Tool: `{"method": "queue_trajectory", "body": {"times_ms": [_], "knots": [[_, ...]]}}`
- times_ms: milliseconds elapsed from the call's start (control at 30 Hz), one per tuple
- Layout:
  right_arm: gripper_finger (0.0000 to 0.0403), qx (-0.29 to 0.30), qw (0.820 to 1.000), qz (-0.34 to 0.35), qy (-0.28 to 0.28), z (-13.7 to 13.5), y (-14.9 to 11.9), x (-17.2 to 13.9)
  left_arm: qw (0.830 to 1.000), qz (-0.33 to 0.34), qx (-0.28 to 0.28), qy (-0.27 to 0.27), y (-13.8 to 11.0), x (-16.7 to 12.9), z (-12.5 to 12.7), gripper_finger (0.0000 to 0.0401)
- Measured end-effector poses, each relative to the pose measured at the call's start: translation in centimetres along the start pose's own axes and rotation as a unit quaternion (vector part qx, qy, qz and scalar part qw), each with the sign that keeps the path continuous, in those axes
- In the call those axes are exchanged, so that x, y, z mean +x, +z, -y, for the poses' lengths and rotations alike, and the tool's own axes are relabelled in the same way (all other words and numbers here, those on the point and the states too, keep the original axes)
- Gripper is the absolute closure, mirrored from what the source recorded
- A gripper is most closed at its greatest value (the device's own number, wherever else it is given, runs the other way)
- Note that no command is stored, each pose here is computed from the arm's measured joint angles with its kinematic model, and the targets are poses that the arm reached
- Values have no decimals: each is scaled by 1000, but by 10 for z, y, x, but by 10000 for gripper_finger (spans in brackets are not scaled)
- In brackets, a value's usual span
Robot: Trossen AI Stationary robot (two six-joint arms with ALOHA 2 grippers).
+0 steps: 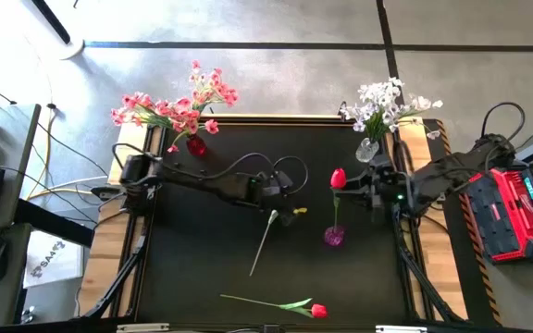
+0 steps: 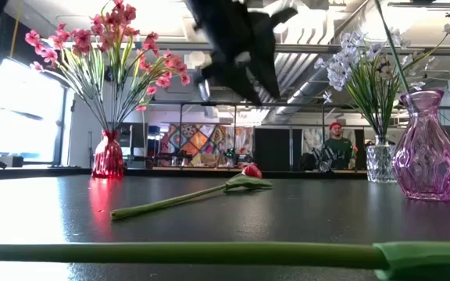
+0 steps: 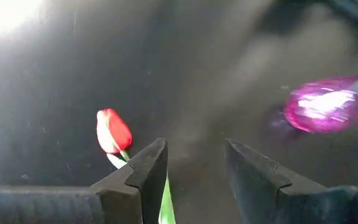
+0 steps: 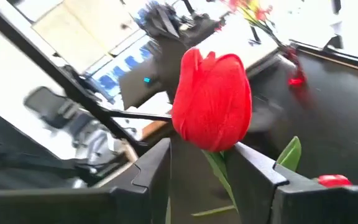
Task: Sort flowers into vase by color
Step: Put the middle red tulip into the purple flower vase
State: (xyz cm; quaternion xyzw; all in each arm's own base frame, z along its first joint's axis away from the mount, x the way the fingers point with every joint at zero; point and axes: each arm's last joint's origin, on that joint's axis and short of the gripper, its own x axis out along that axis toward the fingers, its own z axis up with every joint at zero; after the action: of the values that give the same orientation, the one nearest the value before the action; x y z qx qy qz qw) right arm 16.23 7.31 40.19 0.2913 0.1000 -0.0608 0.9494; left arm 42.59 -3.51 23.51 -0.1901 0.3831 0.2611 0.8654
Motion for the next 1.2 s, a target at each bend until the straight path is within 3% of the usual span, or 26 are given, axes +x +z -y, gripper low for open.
{"method": "queue_trajectory", "body": {"times_ms": [133,433,700,967,1200], "knots": [[265,7,999,9,31,-11,10,-10,998,-32,-45,32,-7,36,-11,252],[265,1,999,14,43,-21,6,-20,990,-128,-47,32,-36,96,-21,252],[265,0,999,6,49,-23,3,-23,991,-124,-38,44,-39,97,-19,275],[265,-2,998,-3,56,-21,3,-28,991,-126,1,39,-39,97,-20,388],[265,-2,999,-7,50,-20,2,-28,991,-130,7,31,-39,97,-19,399]]}}
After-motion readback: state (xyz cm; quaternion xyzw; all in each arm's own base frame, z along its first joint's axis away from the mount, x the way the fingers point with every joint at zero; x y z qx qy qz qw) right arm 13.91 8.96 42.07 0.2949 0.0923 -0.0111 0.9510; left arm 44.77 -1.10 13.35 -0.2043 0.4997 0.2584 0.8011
